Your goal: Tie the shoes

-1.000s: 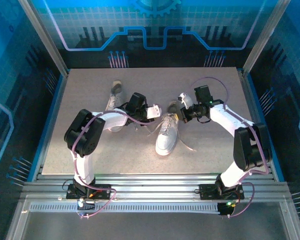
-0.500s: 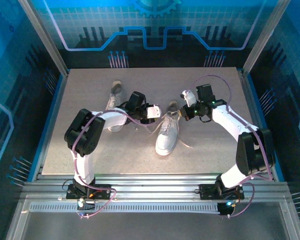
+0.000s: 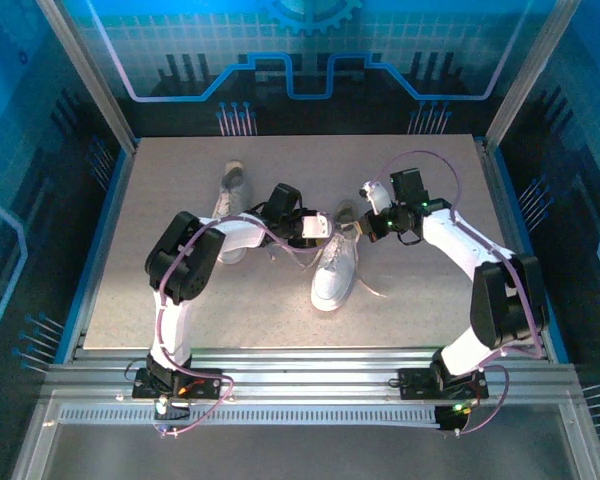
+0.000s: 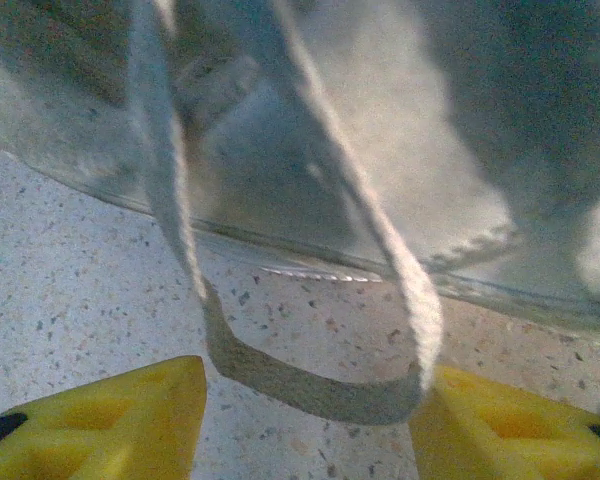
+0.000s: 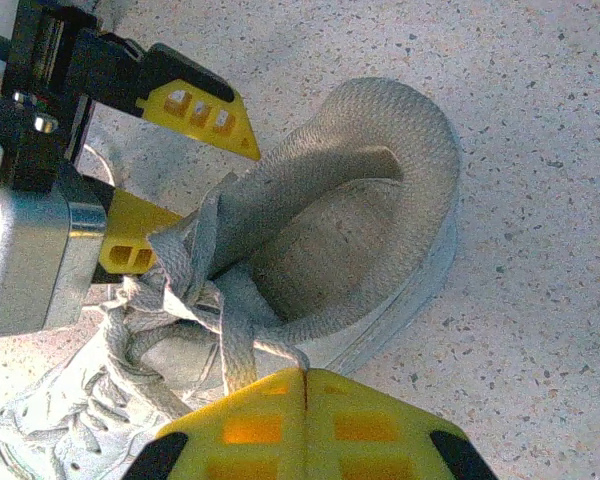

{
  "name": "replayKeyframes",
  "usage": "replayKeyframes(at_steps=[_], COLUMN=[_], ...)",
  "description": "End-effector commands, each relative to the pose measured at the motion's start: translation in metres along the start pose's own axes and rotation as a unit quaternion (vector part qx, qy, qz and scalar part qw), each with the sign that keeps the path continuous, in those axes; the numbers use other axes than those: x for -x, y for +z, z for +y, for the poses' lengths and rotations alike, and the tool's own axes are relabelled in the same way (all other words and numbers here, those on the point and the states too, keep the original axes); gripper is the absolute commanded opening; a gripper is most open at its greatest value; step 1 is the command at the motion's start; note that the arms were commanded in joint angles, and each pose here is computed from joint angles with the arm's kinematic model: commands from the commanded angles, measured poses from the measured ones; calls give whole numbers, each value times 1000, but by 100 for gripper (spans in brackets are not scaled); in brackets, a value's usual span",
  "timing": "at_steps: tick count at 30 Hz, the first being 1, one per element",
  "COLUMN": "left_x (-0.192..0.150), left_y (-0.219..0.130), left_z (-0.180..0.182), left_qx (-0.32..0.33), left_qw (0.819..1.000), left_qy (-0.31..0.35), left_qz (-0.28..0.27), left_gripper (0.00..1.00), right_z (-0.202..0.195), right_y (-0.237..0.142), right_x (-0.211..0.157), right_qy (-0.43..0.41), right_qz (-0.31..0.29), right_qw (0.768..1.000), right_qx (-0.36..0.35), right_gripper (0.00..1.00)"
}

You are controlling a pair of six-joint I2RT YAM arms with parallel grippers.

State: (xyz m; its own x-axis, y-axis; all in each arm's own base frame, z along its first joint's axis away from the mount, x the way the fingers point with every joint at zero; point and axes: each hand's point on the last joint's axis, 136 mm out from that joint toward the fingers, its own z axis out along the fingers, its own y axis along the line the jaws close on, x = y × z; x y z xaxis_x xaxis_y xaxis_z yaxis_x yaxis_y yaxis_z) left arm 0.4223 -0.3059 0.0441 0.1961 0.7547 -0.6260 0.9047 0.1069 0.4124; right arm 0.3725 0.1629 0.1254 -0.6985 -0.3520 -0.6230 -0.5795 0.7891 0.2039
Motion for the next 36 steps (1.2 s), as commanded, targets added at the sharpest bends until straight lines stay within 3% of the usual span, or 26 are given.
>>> replayKeyframes(at_steps=[1, 8, 9, 14, 15, 23, 36], left_x=[14, 25, 26, 25, 26, 32, 15], left_y=[4, 5, 4, -9, -15, -64, -87], left_z=[9, 7, 5, 2, 3, -4, -19], left_qx=[3, -8, -14, -14, -4, 24, 27], left_qw=[1000, 999, 999, 999, 1000, 999, 996], left_qy=[5, 4, 1, -10, -10, -35, -71], left_qz=[-26, -45, -45, -29, -27, -9, 42], left_gripper=[56, 53, 48, 3, 0, 0, 0], right_z=[4, 4, 4, 2, 1, 6, 2], right_y=[2, 4, 4, 2, 2, 3, -8], right_x=[7, 10, 10, 17, 18, 32, 23], right_qy=[-7, -8, -8, -7, -6, -20, -4], right_qz=[2, 2, 1, -3, -2, -10, -3], right_qw=[1000, 1000, 1000, 1000, 1000, 1000, 999], right_qx=[7, 9, 9, 3, 1, 4, -32], right_gripper=[0, 0, 0, 0, 0, 0, 0])
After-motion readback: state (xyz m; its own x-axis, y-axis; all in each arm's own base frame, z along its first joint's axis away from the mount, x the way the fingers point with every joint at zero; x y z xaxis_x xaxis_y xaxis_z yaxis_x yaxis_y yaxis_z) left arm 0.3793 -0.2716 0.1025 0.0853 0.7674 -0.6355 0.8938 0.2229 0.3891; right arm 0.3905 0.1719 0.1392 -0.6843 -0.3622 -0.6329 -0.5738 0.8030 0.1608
